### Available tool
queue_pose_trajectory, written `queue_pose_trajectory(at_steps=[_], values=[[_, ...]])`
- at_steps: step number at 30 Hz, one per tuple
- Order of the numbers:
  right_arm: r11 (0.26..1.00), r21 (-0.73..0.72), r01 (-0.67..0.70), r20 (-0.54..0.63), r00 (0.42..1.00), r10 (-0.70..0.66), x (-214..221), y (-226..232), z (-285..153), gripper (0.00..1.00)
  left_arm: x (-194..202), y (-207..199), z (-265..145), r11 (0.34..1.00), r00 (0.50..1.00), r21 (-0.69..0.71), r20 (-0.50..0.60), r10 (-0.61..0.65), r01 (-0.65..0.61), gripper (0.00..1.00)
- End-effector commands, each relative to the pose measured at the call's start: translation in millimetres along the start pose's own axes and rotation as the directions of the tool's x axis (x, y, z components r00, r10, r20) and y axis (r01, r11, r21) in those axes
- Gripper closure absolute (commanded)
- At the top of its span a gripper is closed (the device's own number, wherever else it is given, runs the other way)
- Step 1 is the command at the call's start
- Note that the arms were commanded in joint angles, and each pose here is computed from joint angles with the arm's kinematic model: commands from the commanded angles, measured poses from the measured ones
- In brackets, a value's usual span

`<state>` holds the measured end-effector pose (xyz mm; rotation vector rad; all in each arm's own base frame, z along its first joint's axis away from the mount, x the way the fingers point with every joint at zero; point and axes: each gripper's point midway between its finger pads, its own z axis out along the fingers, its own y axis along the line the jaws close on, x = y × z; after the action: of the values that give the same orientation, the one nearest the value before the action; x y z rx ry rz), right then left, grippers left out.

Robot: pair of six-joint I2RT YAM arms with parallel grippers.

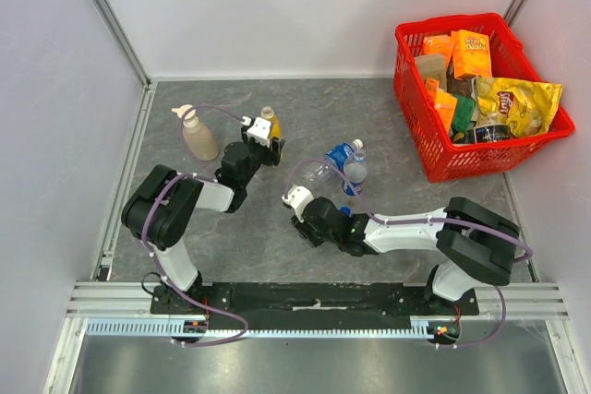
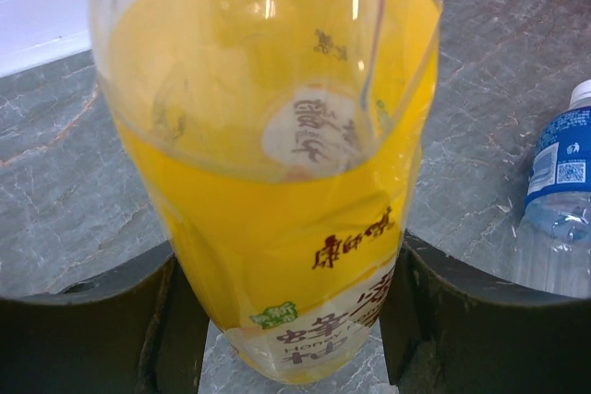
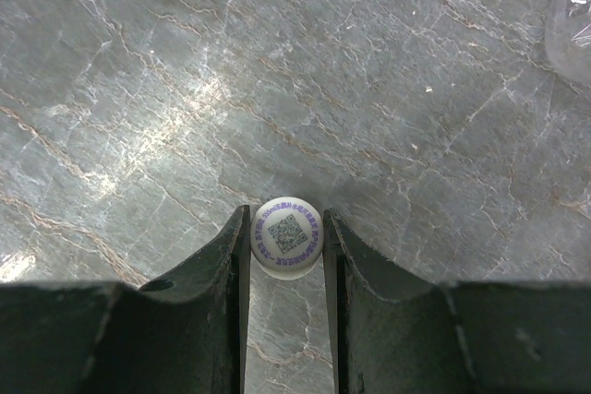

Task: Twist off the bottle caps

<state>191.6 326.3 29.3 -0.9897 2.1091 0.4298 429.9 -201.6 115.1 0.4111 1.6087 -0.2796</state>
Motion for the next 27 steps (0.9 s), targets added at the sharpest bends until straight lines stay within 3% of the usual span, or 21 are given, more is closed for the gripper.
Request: queue_pose_trajectory(at_steps=[1,8,11,21,27], values=[[0.999,0.031,-0.006,0.041,0.999,0.005,-21,-1,1,0.73,-23,-1,11,0.999,0.998,0.026,0.051,0.021,-0.023,0.97],[1.0,0.016,-0.01,0.058,0.998,0.009,-27,1,-3,0.36,-18,-1,16,1.0,1.0,0.022,0.013,0.011,-0.011,0.95],[1.0,0.001,-0.01,0.067,0.998,0.01,-31,4,-6,0.25,-14,1,20,1.0,1.0,0.013,-0.017,0.001,0.0,0.94],[0.998,-0.064,-0.014,0.152,0.988,0.023,-66,13,-32,0.13,-11,6,23,1.0,0.999,-0.027,-0.045,-0.016,0.015,0.92],[0.993,-0.114,-0.007,0.242,0.97,0.035,-103,18,-63,0.09,-9,9,27,0.998,0.997,-0.044,-0.064,-0.043,0.041,0.76]])
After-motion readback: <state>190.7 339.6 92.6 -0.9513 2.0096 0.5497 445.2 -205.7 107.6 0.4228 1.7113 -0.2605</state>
